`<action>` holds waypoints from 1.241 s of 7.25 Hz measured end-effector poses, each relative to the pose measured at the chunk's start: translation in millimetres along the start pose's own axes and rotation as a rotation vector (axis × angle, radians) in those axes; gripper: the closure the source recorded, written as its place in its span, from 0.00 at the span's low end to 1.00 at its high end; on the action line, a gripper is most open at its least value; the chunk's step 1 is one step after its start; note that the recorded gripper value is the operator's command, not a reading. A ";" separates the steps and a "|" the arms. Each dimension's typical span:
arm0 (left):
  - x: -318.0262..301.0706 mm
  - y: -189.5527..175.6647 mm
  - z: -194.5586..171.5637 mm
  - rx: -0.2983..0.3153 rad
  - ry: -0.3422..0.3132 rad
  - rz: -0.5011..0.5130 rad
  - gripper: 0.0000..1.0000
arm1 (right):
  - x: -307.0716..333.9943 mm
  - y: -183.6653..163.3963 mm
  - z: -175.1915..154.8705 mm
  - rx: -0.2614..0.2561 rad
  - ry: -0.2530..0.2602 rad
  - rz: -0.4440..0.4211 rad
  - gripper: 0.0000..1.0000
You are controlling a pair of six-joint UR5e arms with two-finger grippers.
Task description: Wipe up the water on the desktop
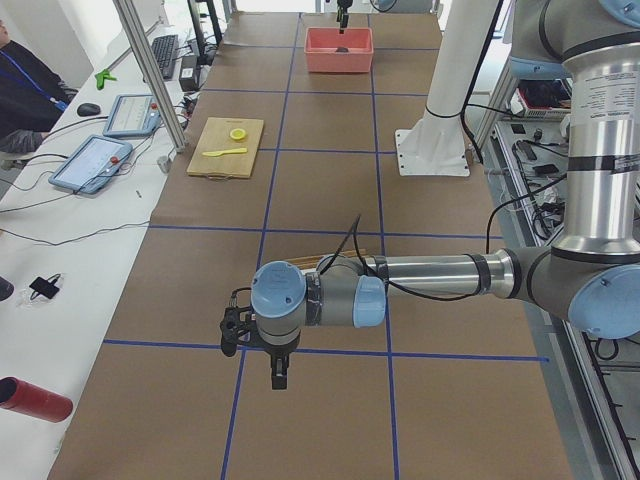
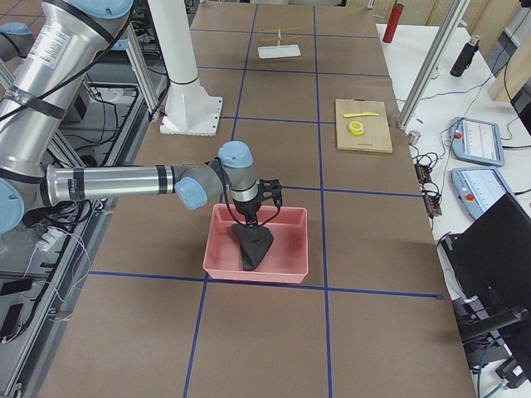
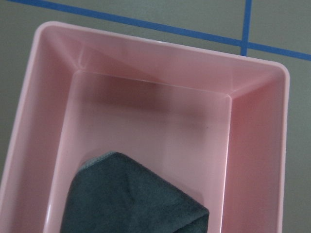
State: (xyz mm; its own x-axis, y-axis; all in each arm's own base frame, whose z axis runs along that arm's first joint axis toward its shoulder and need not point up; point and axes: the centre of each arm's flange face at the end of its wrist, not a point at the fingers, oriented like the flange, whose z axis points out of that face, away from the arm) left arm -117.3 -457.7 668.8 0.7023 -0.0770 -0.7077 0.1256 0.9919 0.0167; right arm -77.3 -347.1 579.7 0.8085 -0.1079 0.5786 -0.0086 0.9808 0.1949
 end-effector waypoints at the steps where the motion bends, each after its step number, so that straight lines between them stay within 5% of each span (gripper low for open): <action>1: -0.1 0.1 0.4 -0.001 -0.001 0.000 0.02 | 7.8 -15.3 7.4 0.005 0.012 0.027 0.00; 5: 0.1 0.0 0.9 -0.001 -0.001 0.002 0.02 | 12.6 -138.8 -24.8 -0.070 0.086 0.053 0.00; 7: -0.1 0.1 1.0 -0.001 -0.001 0.001 0.01 | 52.5 -157.1 -19.0 -0.142 0.012 0.128 0.00; 9: -0.6 0.2 1.5 -0.002 -0.001 0.000 0.01 | 123.0 -130.6 4.0 -0.201 -0.013 0.245 0.00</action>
State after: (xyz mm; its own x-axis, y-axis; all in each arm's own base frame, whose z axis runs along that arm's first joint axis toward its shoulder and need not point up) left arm -116.6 -457.6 670.2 0.7031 -0.0767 -0.7069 0.1236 0.9922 0.0153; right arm 20.9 -489.0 628.5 0.7888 0.1350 0.5996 -0.0848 0.9901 -0.1114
